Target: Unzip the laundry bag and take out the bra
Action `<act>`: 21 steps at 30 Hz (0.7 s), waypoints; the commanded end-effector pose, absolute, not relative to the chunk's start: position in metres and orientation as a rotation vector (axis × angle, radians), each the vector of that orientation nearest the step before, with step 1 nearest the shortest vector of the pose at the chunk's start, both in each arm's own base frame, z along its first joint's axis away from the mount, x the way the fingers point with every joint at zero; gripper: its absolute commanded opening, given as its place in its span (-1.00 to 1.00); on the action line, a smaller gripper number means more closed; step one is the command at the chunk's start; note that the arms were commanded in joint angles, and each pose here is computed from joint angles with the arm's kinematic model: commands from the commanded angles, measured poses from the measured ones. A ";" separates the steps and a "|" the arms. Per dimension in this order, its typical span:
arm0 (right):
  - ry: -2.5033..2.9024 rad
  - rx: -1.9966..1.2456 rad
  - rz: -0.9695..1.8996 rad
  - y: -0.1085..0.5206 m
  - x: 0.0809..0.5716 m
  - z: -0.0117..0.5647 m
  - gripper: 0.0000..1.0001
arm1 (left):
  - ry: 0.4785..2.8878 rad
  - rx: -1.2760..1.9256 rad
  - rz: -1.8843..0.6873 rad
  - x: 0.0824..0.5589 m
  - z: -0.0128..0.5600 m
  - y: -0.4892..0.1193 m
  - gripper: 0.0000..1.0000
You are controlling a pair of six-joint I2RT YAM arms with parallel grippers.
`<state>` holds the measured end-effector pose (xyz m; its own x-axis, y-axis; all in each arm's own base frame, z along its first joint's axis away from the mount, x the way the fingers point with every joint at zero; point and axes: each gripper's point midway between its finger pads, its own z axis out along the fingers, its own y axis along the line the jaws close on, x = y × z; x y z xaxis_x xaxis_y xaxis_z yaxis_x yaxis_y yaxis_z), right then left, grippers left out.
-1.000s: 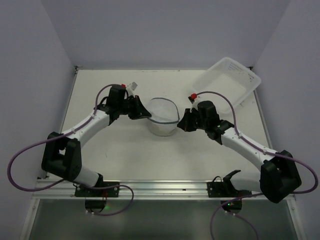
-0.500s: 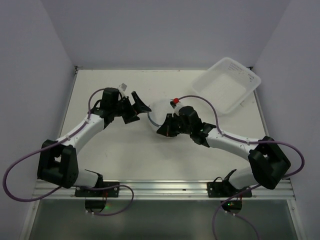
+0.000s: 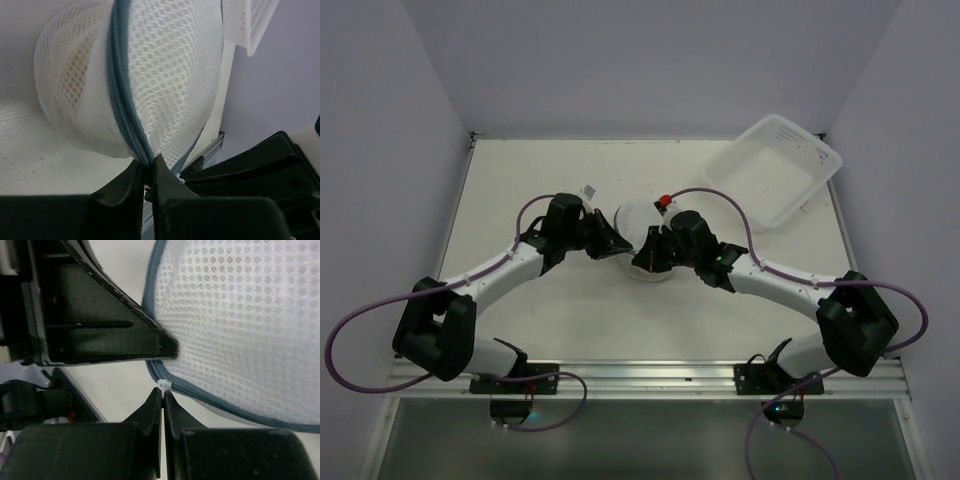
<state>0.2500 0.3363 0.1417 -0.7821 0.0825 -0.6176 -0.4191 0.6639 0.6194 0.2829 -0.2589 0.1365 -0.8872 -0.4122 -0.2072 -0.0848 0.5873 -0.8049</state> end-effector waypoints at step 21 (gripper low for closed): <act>2.274 -0.198 0.997 0.255 0.284 0.158 -1.00 | 2.406 -0.123 -1.060 0.352 0.164 -0.212 -0.38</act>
